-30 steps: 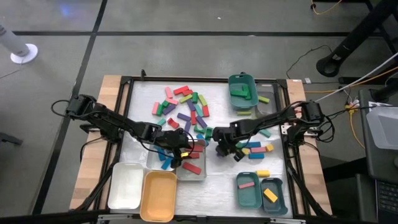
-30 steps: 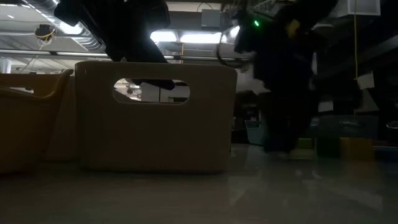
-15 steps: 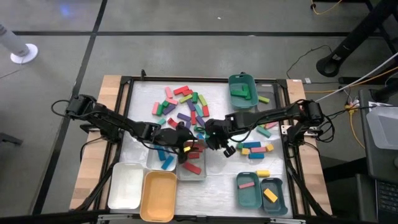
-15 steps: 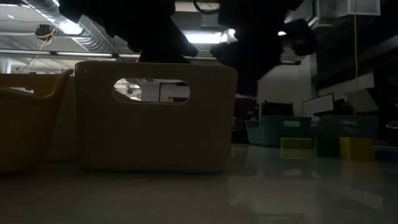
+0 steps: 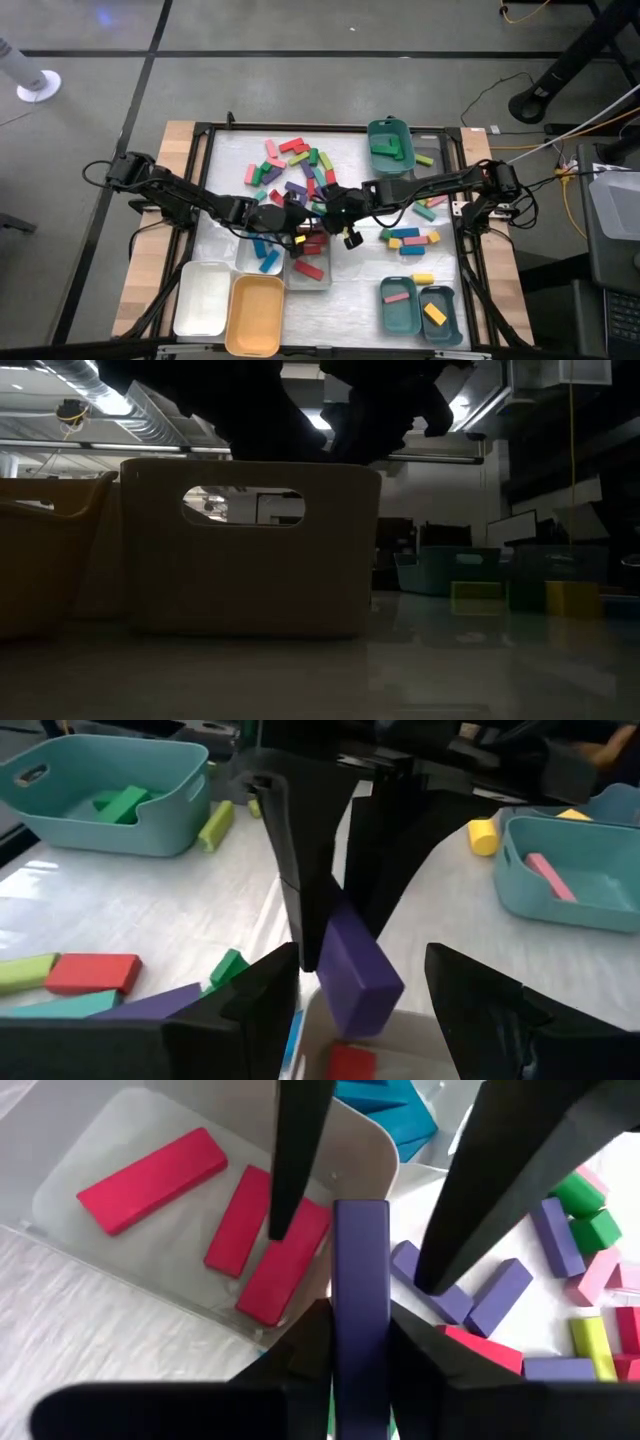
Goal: Sort blocks
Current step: Put the purple block into the yellow bin, then put the green block into the top green bin
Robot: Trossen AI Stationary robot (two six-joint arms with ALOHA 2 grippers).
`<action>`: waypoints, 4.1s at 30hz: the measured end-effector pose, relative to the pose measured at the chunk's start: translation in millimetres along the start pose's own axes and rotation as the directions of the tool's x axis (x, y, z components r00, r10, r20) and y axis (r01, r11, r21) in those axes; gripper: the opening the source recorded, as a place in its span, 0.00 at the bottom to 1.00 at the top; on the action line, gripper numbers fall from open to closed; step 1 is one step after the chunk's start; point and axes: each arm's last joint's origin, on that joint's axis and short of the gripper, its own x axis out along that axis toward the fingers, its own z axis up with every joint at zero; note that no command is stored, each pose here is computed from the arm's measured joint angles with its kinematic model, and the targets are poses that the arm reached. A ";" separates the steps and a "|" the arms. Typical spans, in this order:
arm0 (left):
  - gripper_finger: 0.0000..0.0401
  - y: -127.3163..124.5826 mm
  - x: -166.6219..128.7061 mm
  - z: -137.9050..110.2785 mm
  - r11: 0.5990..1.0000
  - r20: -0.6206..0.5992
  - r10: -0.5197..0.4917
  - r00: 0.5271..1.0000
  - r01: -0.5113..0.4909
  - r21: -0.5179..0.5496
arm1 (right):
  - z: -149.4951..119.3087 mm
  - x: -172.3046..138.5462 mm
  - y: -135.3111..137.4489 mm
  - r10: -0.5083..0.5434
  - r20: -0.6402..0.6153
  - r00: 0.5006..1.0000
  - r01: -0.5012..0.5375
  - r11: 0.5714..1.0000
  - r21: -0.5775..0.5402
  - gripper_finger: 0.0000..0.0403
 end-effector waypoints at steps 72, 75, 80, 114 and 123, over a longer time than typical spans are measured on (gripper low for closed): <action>0.25 -78.9 -106.3 -42.1 0.739 -0.535 -0.660 0.527 0.325 -0.590 | -81.8 -4.0 39.8 0.247 -0.569 0.784 0.158 0.808 0.568 0.52; 0.30 -78.6 -106.4 -42.7 0.740 -0.541 -0.656 0.527 0.305 -0.599 | -81.9 -4.1 39.9 0.248 -0.571 0.782 0.191 0.777 0.599 0.52; 0.36 -77.6 -106.0 -43.5 0.758 -0.547 -0.637 0.544 0.310 -0.574 | -82.3 -4.3 40.1 0.250 -0.575 0.779 0.239 0.729 0.641 0.52; 0.39 -74.3 -101.6 -41.9 0.847 -0.496 -0.522 0.694 0.351 -0.399 | -131.1 21.8 68.8 0.383 -0.546 0.745 0.182 0.670 0.720 0.35; 0.39 -68.7 -95.5 -37.4 0.928 -0.402 -0.368 0.839 0.305 -0.213 | -126.5 19.8 65.5 0.354 -0.572 0.740 0.129 0.760 0.637 0.32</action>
